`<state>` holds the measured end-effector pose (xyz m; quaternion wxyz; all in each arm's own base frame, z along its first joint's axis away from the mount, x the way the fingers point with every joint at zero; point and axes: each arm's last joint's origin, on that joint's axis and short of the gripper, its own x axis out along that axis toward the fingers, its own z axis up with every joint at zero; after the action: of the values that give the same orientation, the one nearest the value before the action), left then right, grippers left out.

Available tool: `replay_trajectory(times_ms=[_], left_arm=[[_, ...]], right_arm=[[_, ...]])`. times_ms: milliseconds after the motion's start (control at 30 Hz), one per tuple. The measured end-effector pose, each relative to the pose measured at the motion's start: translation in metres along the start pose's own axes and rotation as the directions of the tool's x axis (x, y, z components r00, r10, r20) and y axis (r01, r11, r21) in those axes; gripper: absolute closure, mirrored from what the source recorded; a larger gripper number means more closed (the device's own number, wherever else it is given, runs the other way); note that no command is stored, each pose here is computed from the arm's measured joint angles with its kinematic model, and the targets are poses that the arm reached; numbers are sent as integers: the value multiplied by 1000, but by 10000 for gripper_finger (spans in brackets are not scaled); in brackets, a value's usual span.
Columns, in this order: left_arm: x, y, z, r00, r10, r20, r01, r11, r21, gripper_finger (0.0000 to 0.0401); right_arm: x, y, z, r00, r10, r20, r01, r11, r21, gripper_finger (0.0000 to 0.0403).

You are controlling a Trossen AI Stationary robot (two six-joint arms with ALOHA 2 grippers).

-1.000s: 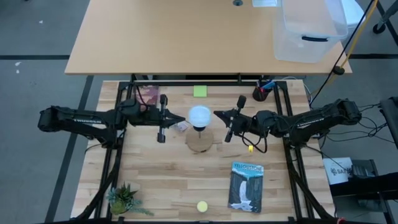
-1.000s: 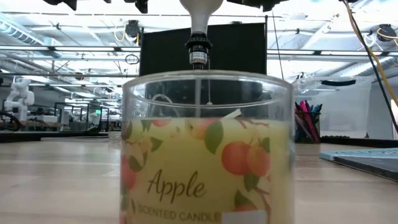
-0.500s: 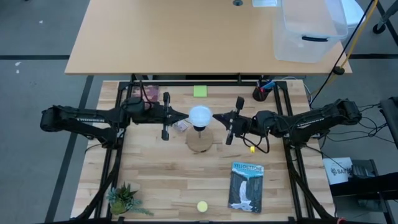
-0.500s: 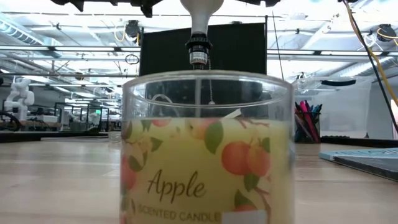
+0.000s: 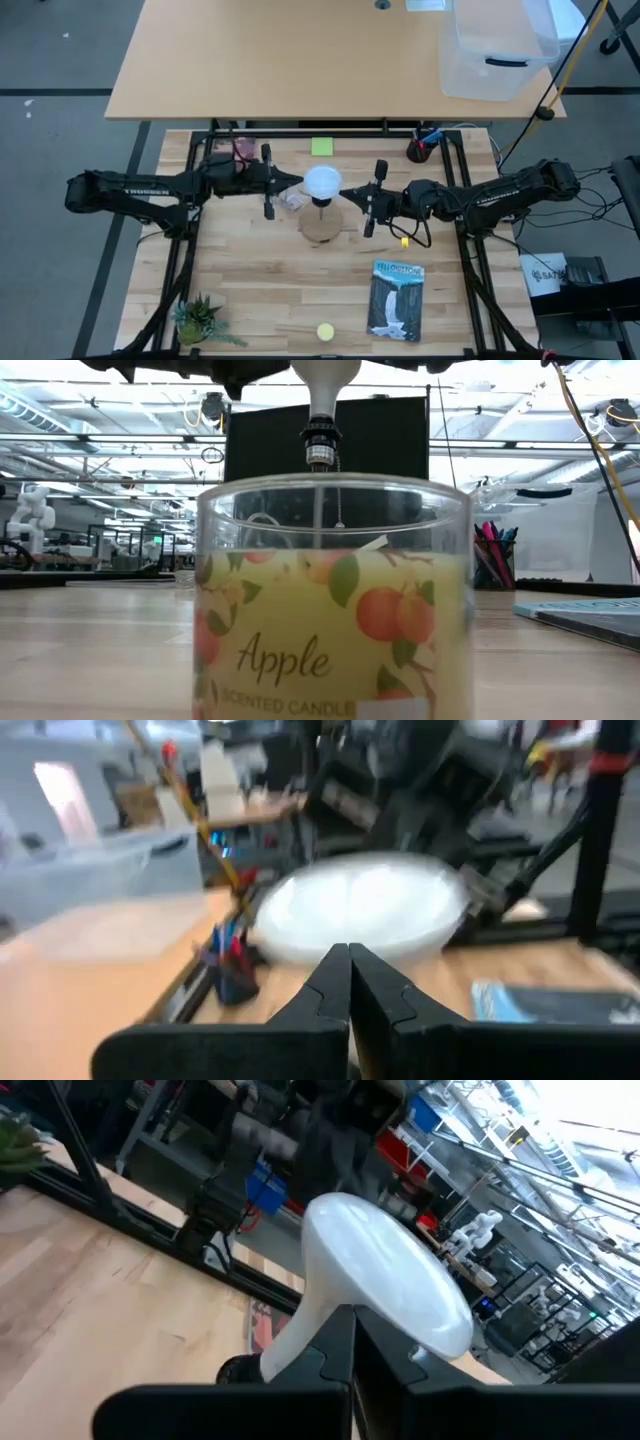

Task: Screw lightbulb
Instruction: Insert the lightbulb into the lamp

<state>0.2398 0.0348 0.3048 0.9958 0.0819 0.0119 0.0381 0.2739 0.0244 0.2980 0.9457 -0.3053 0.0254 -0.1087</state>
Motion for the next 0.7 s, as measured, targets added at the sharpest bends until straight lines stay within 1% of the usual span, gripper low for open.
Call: replay_trajectory(times_ms=[167, 267, 400, 567, 633, 700], left_arm=[[0, 1, -4, 997, 59, -40, -59, 998, 1, 401], [0, 1, -4, 997, 63, -40, -63, 998, 5, 401], [-6, 2, 3, 998, 67, -6, -67, 997, 27, 401], [-15, 1, 12, 997, 69, 37, -71, 997, 37, 401], [-19, -2, 17, 997, 53, 61, -56, 997, 47, 401], [-19, -7, 19, 997, 15, 78, -19, 998, 57, 401]], right_arm=[[-1, 5, 2, 999, 44, 19, -44, 999, -4, 403], [-1, 6, 1, 999, 52, 10, -52, 999, -2, 403], [0, 5, -4, 998, 7, -58, -7, 1000, -5, 403], [4, -8, -8, 994, -66, -91, 66, 998, -3, 403], [6, -13, -7, 992, -85, -91, 84, 996, -6, 403], [9, -18, -6, 991, -100, -92, 99, 995, -21, 403]])
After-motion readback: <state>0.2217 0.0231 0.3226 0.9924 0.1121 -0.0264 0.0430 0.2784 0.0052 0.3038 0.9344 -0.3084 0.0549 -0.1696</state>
